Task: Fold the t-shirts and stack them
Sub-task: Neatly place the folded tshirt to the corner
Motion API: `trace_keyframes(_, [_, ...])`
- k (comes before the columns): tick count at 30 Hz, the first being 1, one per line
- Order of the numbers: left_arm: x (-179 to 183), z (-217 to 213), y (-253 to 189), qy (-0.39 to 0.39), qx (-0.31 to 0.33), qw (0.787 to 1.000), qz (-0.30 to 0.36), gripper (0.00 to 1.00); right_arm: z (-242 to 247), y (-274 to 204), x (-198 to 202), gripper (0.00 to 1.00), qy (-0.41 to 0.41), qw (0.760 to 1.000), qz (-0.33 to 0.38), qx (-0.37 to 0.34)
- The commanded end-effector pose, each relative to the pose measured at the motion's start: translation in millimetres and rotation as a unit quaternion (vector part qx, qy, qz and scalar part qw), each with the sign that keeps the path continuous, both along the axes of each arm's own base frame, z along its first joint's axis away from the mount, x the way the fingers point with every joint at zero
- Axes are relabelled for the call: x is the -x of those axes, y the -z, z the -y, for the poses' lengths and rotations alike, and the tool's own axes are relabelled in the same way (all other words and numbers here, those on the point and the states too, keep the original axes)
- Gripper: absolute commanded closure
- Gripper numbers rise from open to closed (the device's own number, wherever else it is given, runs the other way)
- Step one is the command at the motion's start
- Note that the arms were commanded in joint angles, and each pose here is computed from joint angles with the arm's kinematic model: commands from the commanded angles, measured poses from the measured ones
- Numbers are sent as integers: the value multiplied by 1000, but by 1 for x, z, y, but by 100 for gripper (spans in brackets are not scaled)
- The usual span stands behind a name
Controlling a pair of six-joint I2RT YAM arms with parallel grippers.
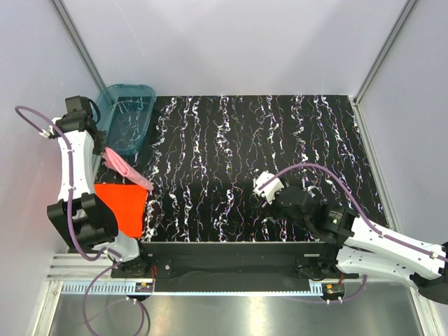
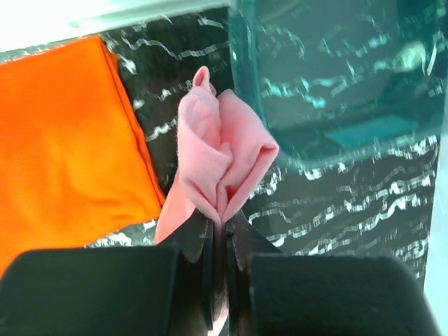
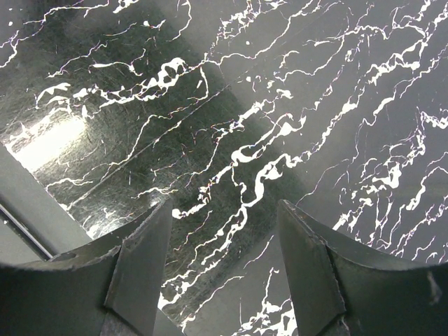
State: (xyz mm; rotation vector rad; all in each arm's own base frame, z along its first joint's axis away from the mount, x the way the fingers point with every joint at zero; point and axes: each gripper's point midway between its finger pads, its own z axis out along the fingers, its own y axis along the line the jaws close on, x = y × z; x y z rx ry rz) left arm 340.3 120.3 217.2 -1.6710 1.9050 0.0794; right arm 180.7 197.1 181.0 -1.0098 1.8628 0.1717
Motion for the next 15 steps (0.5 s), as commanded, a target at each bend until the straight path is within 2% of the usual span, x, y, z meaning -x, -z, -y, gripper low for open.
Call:
trace_keyframes(1, [-10,-12,-18,4,-13,1000,27,100,-5,-14,-6,32,16,999,12,-28])
trace_keyframes(15, [27,-34,-24,-2,-56,998,6,100,-26,-7,-11,30,-6,1000,7,-24])
